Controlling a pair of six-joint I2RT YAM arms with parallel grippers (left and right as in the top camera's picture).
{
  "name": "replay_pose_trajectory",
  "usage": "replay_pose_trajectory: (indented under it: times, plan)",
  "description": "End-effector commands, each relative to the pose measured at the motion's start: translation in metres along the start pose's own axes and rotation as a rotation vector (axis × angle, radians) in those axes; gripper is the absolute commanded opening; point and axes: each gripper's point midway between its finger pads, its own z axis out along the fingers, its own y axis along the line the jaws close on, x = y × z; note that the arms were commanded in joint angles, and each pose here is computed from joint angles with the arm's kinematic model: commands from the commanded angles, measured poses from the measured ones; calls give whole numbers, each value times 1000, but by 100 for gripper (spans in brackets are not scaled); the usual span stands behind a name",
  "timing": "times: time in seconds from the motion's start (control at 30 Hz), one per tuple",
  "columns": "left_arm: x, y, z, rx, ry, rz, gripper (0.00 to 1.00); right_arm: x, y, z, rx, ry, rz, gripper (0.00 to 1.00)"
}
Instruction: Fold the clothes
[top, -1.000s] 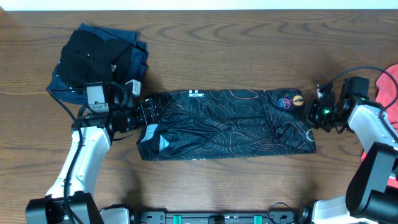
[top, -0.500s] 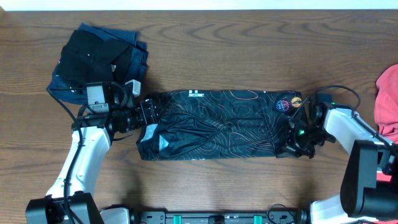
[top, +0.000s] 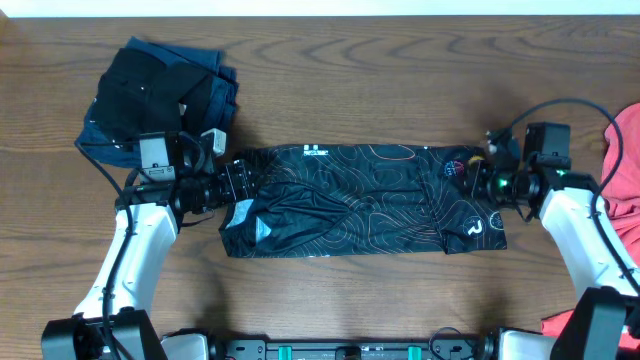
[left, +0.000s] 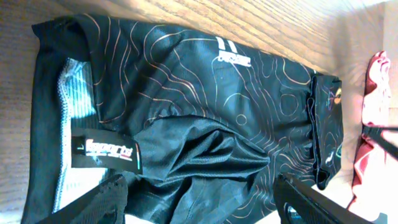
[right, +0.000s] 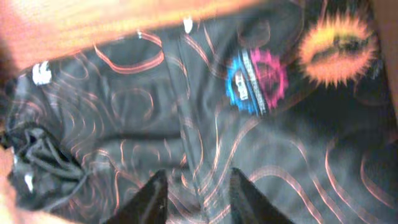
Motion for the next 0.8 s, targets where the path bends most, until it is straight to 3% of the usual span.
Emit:
replay_pose_trajectory:
  times: [0.0,0.03,0.1,0.13,0.33,0.43,0.5,0.6,0.77]
  plan:
    - [2,-1,-3,-5,2,12,77,-4,-1,17,50,0,41,37]
    - [4,0,-3,-5,10,6,77,-5,-11,21,106,-8,56,37]
    - [10,1,-3,-8,32,-12,77,-9,-31,25,196,-30,120,24]
    - [13,1,-3,-11,44,-21,77,-13,-34,25,190,-37,122,24]
    - [32,3,-5,-21,116,-35,77,-24,-72,7,167,-67,160,28]
    - [33,-11,-5,64,124,-6,77,-25,-99,-5,190,-81,173,29]
    - [34,-23,-6,134,127,22,77,-30,-103,-11,132,-104,174,34]
    - [34,-33,-8,195,126,60,82,-29,-109,-13,94,-105,146,50]
    - [34,-36,-9,219,124,91,84,-10,-112,10,27,-13,155,56]
